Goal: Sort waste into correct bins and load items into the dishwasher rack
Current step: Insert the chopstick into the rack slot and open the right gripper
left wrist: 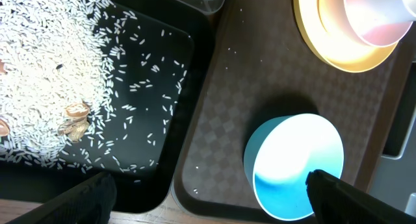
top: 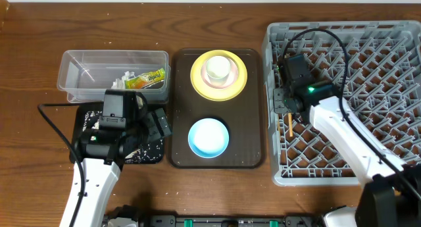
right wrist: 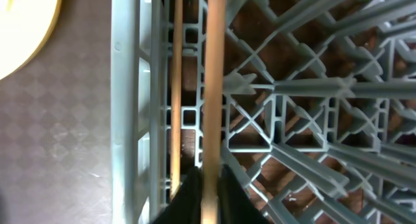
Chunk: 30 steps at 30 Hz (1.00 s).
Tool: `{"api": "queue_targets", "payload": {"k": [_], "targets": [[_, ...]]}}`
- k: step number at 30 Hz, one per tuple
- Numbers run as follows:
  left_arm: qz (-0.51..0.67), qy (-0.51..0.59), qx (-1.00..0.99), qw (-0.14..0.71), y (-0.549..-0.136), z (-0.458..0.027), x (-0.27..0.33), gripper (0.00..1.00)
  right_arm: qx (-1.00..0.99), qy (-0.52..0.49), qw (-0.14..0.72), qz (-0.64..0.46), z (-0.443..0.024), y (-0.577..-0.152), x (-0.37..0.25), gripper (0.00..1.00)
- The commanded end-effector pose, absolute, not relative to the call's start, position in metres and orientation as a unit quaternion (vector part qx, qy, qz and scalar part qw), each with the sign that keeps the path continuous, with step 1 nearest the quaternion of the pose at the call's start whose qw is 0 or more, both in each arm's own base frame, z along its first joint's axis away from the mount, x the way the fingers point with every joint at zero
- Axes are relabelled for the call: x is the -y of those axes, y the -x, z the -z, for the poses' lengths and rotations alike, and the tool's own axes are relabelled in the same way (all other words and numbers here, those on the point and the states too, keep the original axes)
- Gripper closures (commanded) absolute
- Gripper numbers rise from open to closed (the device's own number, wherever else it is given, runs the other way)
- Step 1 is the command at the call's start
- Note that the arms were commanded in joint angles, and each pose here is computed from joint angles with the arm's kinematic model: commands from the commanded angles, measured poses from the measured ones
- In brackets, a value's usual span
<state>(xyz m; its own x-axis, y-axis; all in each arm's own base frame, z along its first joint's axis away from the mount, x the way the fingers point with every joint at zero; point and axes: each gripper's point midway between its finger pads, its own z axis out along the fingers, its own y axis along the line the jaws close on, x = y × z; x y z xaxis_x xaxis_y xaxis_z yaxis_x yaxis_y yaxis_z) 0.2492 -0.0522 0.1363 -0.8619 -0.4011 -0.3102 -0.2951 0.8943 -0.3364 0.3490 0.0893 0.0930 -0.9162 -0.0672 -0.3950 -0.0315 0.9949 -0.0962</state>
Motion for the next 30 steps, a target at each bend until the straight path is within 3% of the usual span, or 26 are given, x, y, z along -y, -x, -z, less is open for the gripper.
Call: {"api": "queue_targets", "payload": {"k": [1, 8, 14, 23, 30], "targets": [[0.145, 0.18, -0.953, 0.194, -0.252, -0.142, 0.053, 0.04, -0.979, 0.023, 0.197, 0.053, -0.087, -0.35, -0.083, 0.83], [0.145, 0.18, -0.953, 0.195, -0.252, -0.142, 0.053, 0.04, -0.978, 0.022, 0.203, 0.05, -0.089, -0.353, -0.085, 0.69], [0.145, 0.18, -0.953, 0.194, -0.252, -0.142, 0.053, 0.04, -0.977, 0.029, 0.212, 0.002, -0.107, -0.355, -0.102, 0.65], [0.145, 0.18, -0.953, 0.195, -0.252, -0.142, 0.053, 0.04, -0.966, 0.045, 0.24, -0.083, -0.146, -0.346, -0.128, 0.66], [0.145, 0.18, -0.953, 0.195, -0.252, -0.142, 0.053, 0.04, -0.975, 0.028, 0.19, -0.108, -0.138, -0.323, -0.137, 0.65]]}}
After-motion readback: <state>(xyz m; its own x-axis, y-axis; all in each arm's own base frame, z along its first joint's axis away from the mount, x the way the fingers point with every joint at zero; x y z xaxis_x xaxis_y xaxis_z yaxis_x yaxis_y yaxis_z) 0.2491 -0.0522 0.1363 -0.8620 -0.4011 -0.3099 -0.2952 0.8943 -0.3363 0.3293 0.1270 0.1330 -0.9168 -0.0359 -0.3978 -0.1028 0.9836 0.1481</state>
